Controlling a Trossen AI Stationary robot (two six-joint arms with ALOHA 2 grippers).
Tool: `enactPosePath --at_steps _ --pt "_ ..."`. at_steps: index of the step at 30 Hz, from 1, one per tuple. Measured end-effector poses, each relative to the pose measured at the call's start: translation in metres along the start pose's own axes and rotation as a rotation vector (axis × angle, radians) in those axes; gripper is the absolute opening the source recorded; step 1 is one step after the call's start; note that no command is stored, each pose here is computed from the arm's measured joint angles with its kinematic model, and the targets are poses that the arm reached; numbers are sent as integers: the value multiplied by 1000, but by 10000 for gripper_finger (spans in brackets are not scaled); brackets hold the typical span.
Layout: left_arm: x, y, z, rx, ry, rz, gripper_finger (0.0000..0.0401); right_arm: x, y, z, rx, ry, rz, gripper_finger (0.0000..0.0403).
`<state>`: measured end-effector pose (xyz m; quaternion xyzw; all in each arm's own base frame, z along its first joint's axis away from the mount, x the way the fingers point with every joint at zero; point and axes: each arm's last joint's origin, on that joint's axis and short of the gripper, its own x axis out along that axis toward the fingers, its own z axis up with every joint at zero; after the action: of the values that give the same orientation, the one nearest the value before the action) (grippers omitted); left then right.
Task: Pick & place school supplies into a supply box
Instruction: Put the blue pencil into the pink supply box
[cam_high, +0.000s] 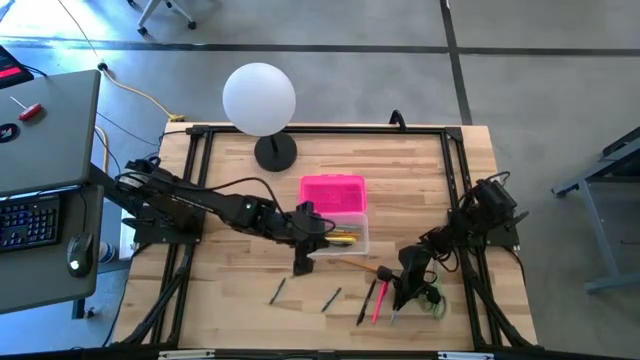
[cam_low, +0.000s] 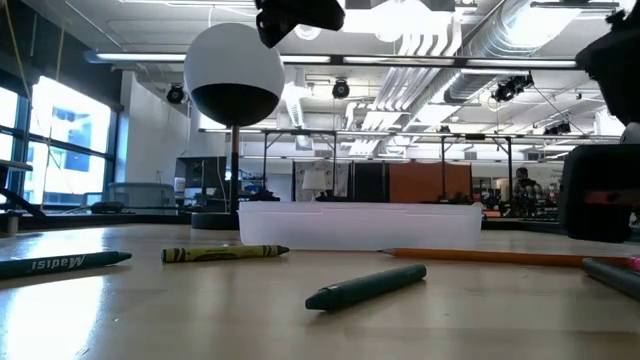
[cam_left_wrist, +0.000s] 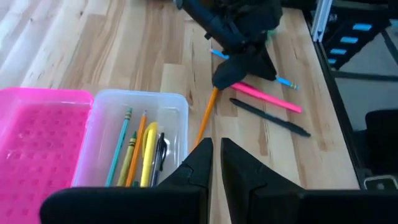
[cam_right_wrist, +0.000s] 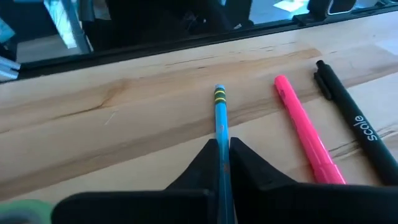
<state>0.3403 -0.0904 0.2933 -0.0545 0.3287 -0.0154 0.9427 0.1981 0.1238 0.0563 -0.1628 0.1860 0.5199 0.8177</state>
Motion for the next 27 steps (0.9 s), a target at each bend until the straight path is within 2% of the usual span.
enactPosePath --at_steps 7,11,13,15,18,20,22,24,27 --pt "-30 -9 10 13 -99 -21 62 -13 -13 33 40 -176 -113 3" --pt "-53 -9 16 7 -166 2 62 -28 -17 60 -23 -271 -235 3" --pt "-63 -6 20 -4 -212 49 62 -38 -22 70 -71 -277 -376 2" --pt "-71 -5 20 -7 -230 104 62 -48 -30 79 -83 -224 -588 2" --pt "-79 -1 23 -12 -278 196 62 -58 -53 83 37 -13 -982 2" --pt "-80 0 24 -2 -293 242 62 -66 -72 84 120 98 -1145 2" --pt "-80 1 24 0 -295 256 62 -72 -92 87 197 91 -1155 2" --pt "-80 1 24 -1 -295 255 62 -76 -112 94 270 22 -1077 2" --pt "-80 0 23 -7 -288 230 62 -75 -136 92 366 9 -982 2"
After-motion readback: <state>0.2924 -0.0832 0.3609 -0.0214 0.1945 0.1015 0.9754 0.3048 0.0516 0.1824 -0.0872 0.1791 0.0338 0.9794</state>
